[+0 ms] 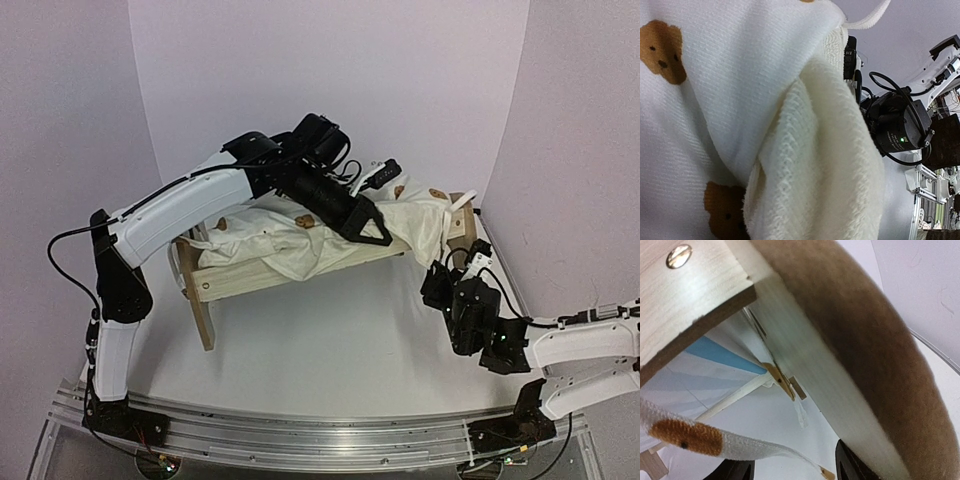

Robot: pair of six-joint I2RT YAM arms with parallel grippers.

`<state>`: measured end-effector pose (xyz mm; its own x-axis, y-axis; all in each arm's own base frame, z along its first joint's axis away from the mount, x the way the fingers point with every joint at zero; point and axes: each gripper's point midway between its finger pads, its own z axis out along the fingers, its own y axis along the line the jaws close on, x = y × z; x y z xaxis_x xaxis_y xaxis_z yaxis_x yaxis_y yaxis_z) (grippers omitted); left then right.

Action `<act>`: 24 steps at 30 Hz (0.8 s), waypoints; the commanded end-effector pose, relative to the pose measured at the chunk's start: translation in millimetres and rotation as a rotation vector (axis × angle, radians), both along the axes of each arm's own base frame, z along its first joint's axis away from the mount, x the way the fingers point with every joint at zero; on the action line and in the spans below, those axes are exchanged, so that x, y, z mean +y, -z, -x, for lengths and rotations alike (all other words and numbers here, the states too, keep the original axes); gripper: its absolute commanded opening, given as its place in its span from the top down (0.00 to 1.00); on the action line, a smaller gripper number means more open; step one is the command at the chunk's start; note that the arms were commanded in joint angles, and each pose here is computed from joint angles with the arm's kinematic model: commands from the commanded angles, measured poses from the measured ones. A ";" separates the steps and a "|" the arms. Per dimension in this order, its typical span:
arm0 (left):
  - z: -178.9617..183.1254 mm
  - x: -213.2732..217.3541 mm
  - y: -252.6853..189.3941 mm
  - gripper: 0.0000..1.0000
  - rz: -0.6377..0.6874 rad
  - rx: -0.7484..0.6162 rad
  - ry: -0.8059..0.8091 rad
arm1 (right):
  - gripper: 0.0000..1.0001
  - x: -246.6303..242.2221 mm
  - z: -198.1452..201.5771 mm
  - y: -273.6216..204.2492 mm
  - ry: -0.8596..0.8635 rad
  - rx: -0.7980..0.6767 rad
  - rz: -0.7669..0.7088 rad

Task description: Set up the pet bed

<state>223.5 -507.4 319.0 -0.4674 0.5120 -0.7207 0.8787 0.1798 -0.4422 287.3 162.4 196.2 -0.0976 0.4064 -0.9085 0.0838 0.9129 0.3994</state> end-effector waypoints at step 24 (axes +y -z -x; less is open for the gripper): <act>6.1 26.6 -118.4 1.00 0.311 -0.322 0.048 | 0.48 25.8 126.8 3.9 -0.687 0.679 0.092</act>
